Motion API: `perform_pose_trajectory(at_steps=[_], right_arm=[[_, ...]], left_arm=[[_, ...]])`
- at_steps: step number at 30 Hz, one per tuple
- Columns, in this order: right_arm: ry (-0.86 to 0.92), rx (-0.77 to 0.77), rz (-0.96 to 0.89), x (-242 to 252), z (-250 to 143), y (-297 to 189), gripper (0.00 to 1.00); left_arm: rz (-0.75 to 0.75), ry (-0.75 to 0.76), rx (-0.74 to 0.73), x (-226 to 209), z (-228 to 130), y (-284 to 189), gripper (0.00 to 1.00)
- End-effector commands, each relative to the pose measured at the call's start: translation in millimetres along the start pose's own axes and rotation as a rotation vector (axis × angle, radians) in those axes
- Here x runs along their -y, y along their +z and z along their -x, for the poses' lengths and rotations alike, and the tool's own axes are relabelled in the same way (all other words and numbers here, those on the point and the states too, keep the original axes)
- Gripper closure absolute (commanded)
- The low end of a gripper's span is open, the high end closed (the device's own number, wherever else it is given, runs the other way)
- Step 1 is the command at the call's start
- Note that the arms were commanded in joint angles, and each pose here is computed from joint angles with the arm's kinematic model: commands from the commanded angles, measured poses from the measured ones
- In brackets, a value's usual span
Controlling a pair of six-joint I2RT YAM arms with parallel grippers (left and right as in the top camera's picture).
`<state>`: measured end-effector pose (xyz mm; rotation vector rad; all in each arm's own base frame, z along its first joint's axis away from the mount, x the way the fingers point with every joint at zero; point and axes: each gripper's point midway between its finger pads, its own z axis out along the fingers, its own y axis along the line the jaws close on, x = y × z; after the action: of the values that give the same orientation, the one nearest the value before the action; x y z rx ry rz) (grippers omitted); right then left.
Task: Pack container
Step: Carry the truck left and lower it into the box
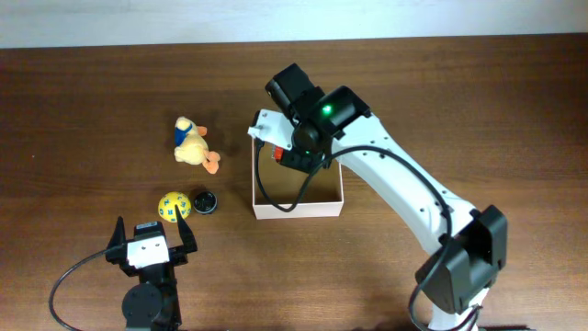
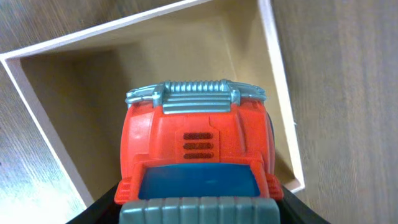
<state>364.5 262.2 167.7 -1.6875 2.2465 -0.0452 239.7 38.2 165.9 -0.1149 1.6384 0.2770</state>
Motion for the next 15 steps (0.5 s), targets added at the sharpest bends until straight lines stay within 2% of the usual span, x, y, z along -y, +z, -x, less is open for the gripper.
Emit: perform_pose_trajectory(at_steps=[1, 15], right_arm=[[-0.032, -0.008, 0.025, 2.2, -3.2, 9.6, 0.64], [0.05, -0.089, 0.069, 23.3, -37.0, 55.4, 0.64]], left_arm=[[-0.005, 0.016, -0.001, 0.9, -2.7, 0.3, 0.01], [-0.005, 0.016, -0.001, 0.9, -2.7, 0.3, 0.01]])
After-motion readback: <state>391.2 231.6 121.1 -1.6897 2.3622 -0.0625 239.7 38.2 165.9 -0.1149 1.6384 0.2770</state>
